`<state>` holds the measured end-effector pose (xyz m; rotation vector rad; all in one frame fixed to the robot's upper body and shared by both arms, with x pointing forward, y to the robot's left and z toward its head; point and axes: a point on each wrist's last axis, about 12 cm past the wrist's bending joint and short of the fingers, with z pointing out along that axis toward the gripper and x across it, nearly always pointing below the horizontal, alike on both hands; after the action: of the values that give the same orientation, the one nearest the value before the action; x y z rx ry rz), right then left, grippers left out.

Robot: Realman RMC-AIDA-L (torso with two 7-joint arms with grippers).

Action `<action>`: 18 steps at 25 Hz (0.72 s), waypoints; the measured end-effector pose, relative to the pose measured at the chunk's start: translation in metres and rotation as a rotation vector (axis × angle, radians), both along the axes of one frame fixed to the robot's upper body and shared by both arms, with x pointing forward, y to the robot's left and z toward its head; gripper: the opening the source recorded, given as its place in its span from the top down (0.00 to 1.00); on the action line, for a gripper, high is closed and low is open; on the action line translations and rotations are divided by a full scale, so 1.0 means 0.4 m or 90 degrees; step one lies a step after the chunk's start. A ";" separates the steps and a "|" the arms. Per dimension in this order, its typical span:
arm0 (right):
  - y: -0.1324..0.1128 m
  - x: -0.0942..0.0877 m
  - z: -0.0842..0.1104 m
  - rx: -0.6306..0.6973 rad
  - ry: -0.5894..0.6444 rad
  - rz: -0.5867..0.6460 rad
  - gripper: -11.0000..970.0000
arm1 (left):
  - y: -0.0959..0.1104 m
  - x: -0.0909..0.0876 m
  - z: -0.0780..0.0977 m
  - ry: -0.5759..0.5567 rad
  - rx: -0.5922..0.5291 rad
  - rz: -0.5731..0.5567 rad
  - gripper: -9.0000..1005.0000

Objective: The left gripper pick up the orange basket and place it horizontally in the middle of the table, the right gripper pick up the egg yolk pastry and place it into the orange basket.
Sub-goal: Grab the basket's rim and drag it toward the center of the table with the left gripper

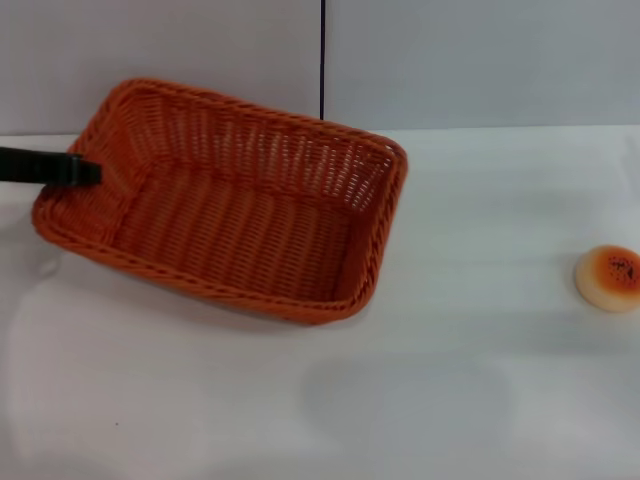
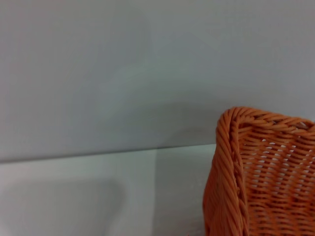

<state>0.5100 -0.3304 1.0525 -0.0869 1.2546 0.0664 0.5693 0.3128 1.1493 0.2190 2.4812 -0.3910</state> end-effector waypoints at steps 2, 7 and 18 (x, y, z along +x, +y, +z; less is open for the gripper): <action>-0.001 0.005 0.004 -0.003 -0.003 0.000 0.36 | 0.016 -0.025 0.002 0.002 -0.019 0.024 0.83; -0.006 0.027 0.019 -0.015 -0.010 0.003 0.36 | 0.038 -0.086 0.005 0.009 -0.074 0.064 0.83; 0.002 0.046 0.025 -0.023 -0.006 0.018 0.36 | 0.068 -0.207 0.007 0.051 -0.104 0.112 0.84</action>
<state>0.5283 -0.3297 1.0626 -0.1355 1.2461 0.0677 0.4865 0.3400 1.1522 -0.0823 2.5058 -0.5335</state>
